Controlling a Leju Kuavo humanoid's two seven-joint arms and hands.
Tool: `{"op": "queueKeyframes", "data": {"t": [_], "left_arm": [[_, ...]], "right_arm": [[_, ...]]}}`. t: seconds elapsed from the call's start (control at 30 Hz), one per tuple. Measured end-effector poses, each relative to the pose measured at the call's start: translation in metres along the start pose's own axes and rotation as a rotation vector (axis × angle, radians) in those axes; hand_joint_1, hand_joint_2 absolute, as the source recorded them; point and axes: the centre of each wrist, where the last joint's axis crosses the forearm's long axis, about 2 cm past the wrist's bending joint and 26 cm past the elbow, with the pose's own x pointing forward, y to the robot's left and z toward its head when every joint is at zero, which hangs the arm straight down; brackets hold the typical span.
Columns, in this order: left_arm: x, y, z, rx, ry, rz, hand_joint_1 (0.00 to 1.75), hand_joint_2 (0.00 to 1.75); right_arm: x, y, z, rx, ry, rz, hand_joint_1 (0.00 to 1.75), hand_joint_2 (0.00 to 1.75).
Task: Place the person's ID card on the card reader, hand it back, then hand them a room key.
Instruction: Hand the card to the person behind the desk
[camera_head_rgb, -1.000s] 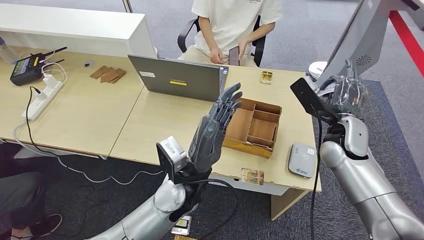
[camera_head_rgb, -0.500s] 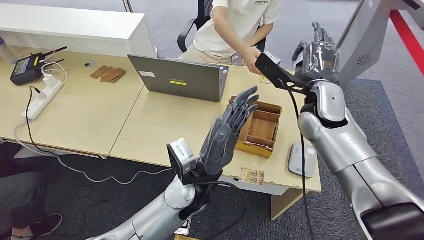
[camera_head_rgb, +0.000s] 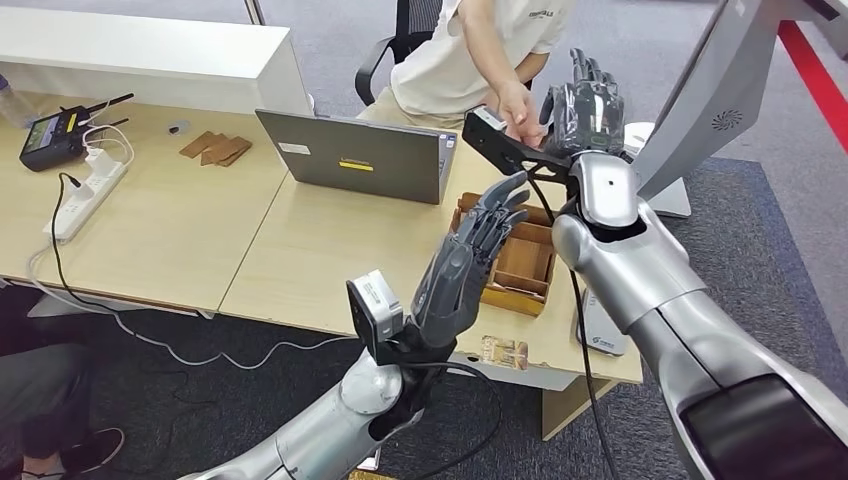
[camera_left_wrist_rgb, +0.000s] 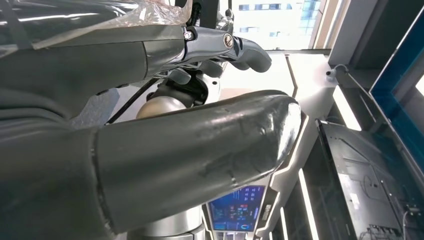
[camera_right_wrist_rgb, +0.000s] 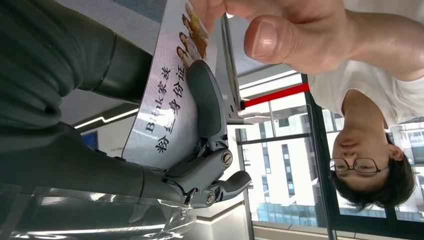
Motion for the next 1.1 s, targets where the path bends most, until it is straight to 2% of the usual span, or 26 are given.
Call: {"op": "queueKeyframes", "data": {"t": [0.17, 0.2, 0.3, 0.33, 0.7, 0.93, 1.1], "left_arm": [[0.0, 0.0, -0.001, 0.009, 0.002, 0.003, 0.0, 0.0], [0.0, 0.0, -0.001, 0.01, 0.002, 0.003, 0.0, 0.0], [0.0, 0.0, -0.001, 0.013, 0.002, 0.001, 0.0, 0.0], [0.0, 0.001, -0.001, 0.014, 0.003, 0.001, 0.0, 0.0], [0.001, -0.001, -0.003, 0.02, 0.016, -0.001, 0.0, 0.0], [0.001, 0.0, 0.0, 0.047, 0.029, -0.04, 0.0, 0.0], [0.002, 0.002, 0.005, 0.055, 0.056, -0.079, 0.0, 0.0]], "right_arm": [[0.001, 0.005, 0.001, 0.023, 0.003, 0.019, 1.75, 1.75], [0.001, 0.007, 0.001, 0.027, 0.005, 0.022, 1.5, 1.75], [-0.001, 0.01, 0.002, 0.04, 0.01, 0.032, 0.19, 1.75], [-0.002, 0.011, 0.002, 0.043, 0.012, 0.036, 0.0, 1.75], [-0.007, 0.017, 0.004, 0.042, 0.034, 0.04, 0.0, 1.75], [-0.007, 0.016, 0.007, -0.024, 0.024, -0.207, 0.0, 1.75], [0.005, 0.027, 0.029, -0.027, 0.01, -0.331, 0.0, 1.75]]}}
